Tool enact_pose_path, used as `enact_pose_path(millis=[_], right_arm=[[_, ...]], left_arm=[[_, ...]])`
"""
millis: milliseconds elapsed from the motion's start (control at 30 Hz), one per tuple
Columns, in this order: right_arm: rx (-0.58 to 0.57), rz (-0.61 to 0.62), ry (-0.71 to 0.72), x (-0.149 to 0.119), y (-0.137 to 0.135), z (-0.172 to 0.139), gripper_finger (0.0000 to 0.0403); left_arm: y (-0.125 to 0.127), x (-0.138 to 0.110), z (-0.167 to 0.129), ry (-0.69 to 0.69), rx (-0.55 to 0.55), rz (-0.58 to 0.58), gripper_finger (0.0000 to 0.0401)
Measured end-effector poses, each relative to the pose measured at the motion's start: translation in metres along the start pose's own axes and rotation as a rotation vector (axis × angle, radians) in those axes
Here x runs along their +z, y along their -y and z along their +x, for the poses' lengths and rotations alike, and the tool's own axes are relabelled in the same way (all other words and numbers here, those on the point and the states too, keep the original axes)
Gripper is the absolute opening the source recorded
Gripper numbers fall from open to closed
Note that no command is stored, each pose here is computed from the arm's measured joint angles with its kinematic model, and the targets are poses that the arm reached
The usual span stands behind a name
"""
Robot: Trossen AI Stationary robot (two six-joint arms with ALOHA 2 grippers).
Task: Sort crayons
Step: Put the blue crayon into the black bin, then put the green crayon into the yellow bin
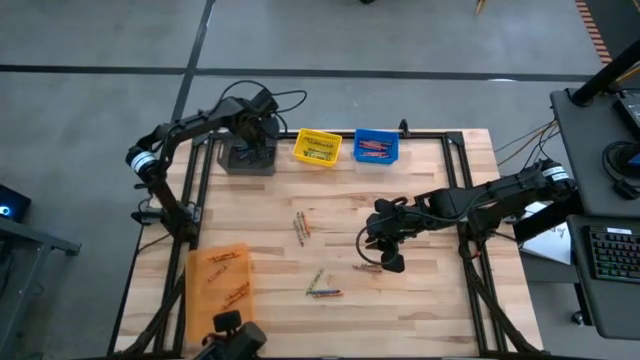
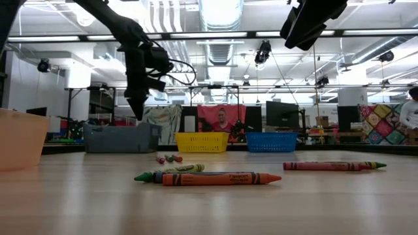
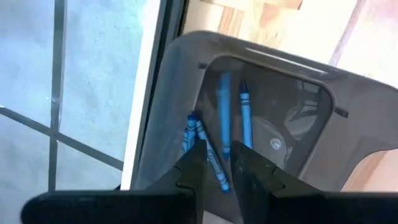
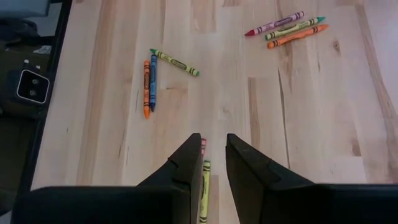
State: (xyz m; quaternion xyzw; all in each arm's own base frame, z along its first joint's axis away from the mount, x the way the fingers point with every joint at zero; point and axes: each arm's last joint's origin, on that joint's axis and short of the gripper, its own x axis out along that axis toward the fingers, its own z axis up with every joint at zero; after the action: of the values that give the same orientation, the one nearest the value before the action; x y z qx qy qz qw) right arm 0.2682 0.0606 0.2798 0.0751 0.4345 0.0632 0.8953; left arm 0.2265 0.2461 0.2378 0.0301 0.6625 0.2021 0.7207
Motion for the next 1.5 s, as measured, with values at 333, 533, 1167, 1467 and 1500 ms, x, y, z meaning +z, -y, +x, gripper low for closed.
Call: enact_pose_path(millis=[333, 533, 1167, 1467, 1500], right_arm=[[-0.011, -0.001, 0.013, 0.001, 0.000, 0.000, 0.0063], [-0.012, 0.001, 0.029, 0.003, 0.000, 0.000, 0.0063], [-0.105, 0.266, -0.082, -0.002, 0.004, 0.028, 0.0063], [-0.117, 0.330, -0.332, -0.021, 0.001, 0.044, 0.0063], [-0.125, 0.327, -0.359, -0.024, 0.000, 0.043, 0.0063]], left_arm=[[-0.002, -0.002, -0.012, 0.028, 0.018, -0.051, 0.0077], [0.003, -0.006, -0.040, 0.162, -0.049, -0.202, 0.0077], [0.114, -0.049, -0.131, 0.925, -0.245, -0.280, 0.0077], [0.150, -0.068, -0.124, 1.071, -0.379, -0.288, 0.0077], [0.152, -0.069, -0.123, 1.079, -0.390, -0.295, 0.0077]])
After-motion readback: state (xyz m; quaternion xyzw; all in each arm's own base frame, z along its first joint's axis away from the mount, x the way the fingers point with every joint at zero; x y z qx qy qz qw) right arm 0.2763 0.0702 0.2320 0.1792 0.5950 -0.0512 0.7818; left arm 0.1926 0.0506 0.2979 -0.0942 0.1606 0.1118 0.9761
